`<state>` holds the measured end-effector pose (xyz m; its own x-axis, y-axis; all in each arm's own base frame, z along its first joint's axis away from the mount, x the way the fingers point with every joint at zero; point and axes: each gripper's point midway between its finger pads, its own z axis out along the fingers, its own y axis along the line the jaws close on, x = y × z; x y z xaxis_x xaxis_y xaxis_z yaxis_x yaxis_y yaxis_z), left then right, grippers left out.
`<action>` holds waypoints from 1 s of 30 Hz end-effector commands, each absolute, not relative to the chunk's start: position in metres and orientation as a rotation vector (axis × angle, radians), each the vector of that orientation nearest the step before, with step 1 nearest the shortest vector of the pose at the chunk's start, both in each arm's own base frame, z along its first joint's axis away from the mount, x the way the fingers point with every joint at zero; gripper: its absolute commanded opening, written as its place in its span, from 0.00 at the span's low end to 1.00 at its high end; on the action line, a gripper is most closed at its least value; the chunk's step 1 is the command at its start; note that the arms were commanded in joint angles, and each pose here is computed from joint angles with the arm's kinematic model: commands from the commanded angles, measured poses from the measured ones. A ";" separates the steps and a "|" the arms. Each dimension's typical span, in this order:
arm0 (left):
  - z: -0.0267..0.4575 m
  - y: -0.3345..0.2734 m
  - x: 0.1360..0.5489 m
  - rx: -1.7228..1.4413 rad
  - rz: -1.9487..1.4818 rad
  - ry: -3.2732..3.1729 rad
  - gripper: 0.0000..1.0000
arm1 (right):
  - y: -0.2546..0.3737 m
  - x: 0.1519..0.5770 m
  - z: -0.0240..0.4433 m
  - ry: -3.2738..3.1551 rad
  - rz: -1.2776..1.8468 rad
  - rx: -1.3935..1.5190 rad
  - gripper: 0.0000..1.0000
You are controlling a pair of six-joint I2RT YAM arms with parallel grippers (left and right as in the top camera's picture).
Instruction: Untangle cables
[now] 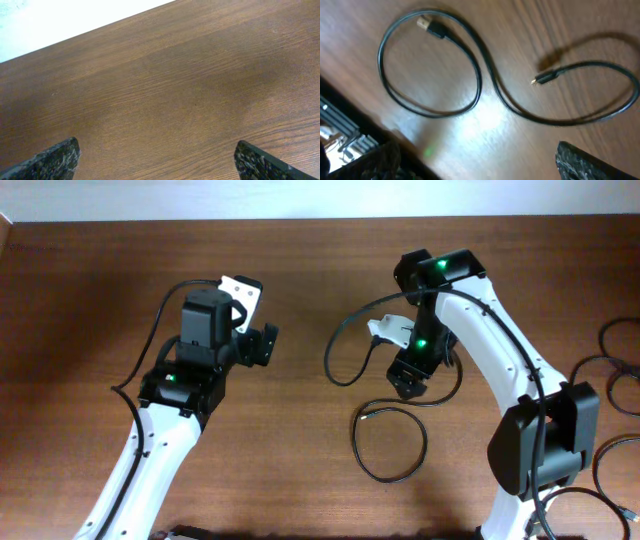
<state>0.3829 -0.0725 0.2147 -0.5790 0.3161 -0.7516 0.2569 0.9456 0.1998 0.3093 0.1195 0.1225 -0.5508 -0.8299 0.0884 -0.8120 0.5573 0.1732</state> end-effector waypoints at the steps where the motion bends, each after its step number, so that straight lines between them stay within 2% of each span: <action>1: 0.220 -0.073 0.385 0.414 0.083 2.199 0.99 | 0.135 0.311 0.111 -2.549 -0.293 1.616 0.99; 2: 0.220 -0.073 0.385 0.414 0.082 2.199 0.99 | 0.147 0.299 0.103 -2.439 -0.444 1.767 0.99; 4: 0.220 -0.073 0.385 0.415 0.082 2.199 0.99 | 0.151 0.281 0.072 -2.312 -0.537 1.888 0.99; 5: 0.220 -0.073 0.385 0.414 0.083 2.199 0.99 | 0.153 0.257 0.050 -2.169 -0.621 1.995 0.99; 7: 0.220 -0.073 0.385 0.414 0.082 2.198 0.99 | 0.155 0.231 0.033 -2.054 -0.698 2.042 0.99; 10: 0.220 -0.074 0.385 0.415 0.079 2.198 0.99 | 0.165 0.229 0.022 -2.055 -0.751 2.093 0.99; 14: 0.221 -0.079 0.385 0.432 0.044 2.192 0.99 | 0.184 0.256 0.017 -2.117 -0.771 2.249 0.99; 16: 0.221 -0.079 0.385 0.432 0.044 2.192 0.99 | 0.205 0.268 0.023 -2.127 -0.891 2.373 0.99; 18: 0.217 -0.079 0.386 0.434 0.045 2.201 0.99 | 0.233 0.256 0.047 -1.975 -1.232 2.554 0.99; 19: 0.213 -0.080 0.388 0.436 0.045 2.209 0.99 | 0.236 0.261 0.046 -1.975 -1.223 2.595 0.99; 21: 0.209 -0.080 0.389 0.438 0.046 2.221 0.99 | 0.221 0.271 0.031 -1.984 -1.005 2.613 0.99; 24: 0.209 -0.080 0.390 0.438 0.046 2.219 0.99 | 0.193 0.295 0.010 -2.217 -0.637 2.385 0.99; 27: 0.209 -0.080 0.390 0.438 0.046 2.220 0.99 | 0.196 0.321 0.009 -2.401 -0.532 2.312 0.99; 30: 0.208 -0.080 0.390 0.438 0.046 2.220 0.99 | 0.197 0.327 0.009 -2.415 -0.503 2.335 0.99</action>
<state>0.3872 -0.0787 0.2067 -0.5844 0.3183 -0.7465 0.2817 0.9422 0.1812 0.3279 0.1975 0.0092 -0.0232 -0.9208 -0.3893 -0.9995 0.0128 0.0292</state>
